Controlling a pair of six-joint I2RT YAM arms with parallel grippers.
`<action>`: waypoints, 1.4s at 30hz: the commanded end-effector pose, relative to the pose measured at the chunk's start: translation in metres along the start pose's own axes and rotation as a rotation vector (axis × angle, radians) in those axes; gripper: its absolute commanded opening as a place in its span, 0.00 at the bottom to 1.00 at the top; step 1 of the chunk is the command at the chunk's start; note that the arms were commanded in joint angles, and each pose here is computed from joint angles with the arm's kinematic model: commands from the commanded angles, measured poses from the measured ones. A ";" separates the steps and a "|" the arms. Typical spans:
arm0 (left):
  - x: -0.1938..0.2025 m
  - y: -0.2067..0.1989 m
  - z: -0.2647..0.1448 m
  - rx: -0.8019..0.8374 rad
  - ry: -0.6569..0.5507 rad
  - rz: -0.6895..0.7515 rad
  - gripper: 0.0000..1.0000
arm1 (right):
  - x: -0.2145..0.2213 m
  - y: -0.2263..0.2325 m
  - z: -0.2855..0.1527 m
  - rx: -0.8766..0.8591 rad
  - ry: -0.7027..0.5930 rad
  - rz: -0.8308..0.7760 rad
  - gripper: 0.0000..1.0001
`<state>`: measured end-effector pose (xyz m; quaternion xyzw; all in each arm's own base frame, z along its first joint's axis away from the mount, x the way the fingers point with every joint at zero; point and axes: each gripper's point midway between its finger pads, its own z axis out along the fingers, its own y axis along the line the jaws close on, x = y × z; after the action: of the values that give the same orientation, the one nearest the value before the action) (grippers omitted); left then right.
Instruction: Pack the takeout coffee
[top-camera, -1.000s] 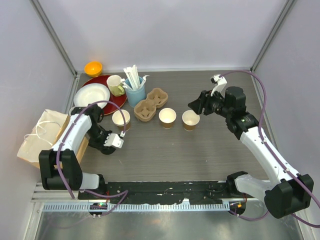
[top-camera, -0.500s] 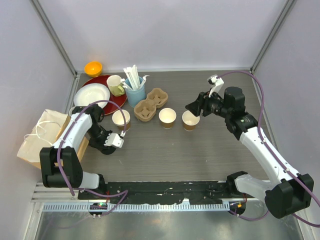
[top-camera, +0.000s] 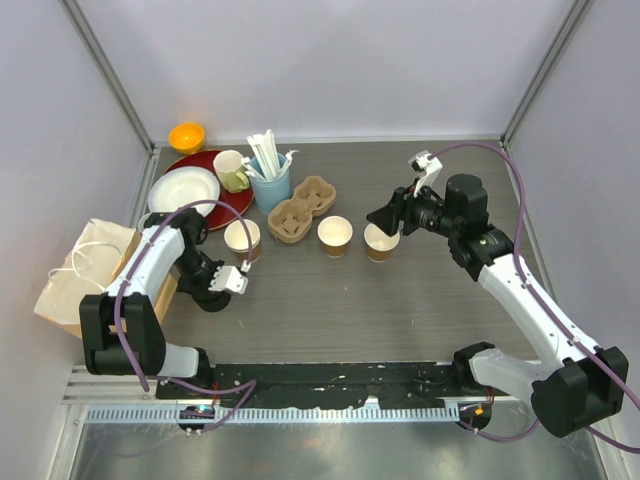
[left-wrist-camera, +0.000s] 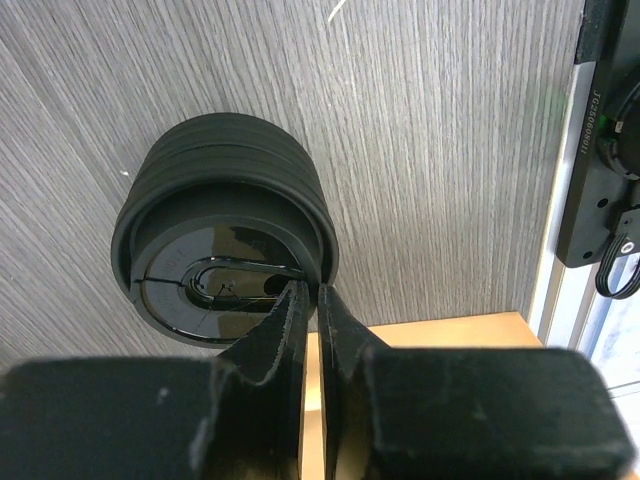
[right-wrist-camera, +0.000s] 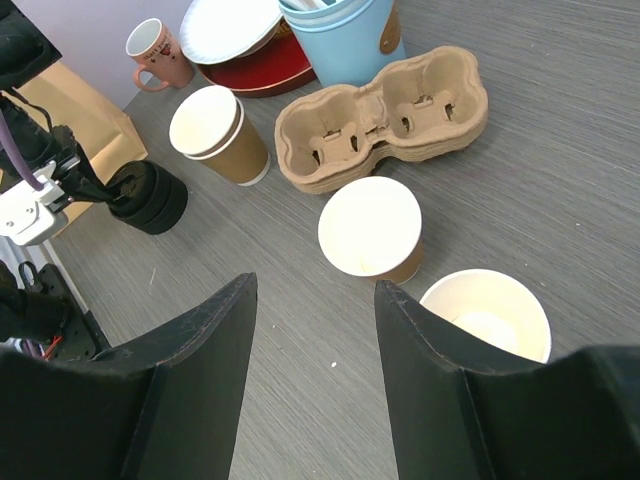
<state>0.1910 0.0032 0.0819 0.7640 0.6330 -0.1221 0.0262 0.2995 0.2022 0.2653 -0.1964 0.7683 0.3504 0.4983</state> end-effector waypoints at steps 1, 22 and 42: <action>0.000 -0.010 -0.001 0.031 0.002 -0.021 0.10 | -0.018 0.012 -0.005 -0.042 -0.061 -0.059 0.56; 0.004 -0.013 0.008 0.009 0.022 -0.043 0.36 | -0.014 0.020 -0.003 -0.071 -0.045 -0.079 0.56; -0.002 -0.011 -0.017 -0.014 0.022 -0.116 0.00 | -0.009 0.024 -0.001 -0.086 -0.027 -0.093 0.56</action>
<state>0.1863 0.0108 0.0789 0.7387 0.6664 -0.1000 0.0155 0.2896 0.2143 0.2655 -0.2299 0.7578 0.3599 0.4933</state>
